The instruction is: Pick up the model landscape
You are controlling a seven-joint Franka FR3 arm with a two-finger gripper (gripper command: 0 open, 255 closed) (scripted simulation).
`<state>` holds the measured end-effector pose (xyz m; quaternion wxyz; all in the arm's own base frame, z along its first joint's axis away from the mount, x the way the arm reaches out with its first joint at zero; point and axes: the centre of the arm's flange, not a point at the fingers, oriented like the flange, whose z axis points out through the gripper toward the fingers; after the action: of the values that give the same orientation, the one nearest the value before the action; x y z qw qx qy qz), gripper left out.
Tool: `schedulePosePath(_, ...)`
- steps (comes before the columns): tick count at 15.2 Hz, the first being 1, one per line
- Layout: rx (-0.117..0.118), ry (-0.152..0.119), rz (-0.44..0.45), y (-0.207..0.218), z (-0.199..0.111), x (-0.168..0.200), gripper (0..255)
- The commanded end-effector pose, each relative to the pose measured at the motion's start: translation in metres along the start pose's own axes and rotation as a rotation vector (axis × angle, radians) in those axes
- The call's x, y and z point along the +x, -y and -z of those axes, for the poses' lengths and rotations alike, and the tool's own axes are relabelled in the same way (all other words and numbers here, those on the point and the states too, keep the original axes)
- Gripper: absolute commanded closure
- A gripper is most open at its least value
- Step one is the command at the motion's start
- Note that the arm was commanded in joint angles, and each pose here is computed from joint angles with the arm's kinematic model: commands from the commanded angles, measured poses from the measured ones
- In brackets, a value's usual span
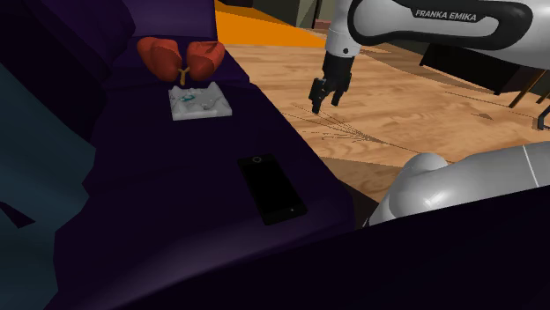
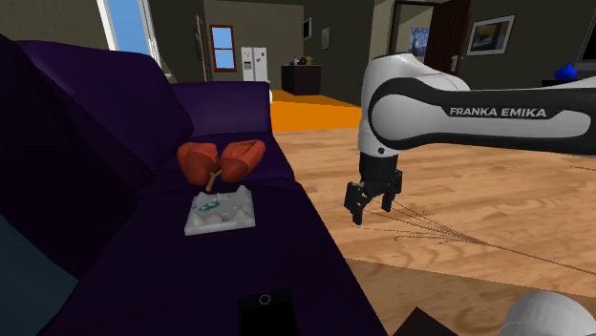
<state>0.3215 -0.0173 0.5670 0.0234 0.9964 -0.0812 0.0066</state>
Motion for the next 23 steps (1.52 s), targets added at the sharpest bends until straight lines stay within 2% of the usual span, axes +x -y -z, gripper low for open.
schedulePosePath(1,0.000,0.000,0.000,0.000,0.000,0.000,0)
schedulePosePath(12,0.229,-0.048,-0.174,0.079,-0.005,0.080,0)
schedulePosePath(23,0.459,-0.096,-0.349,0.141,0.011,0.172,0)
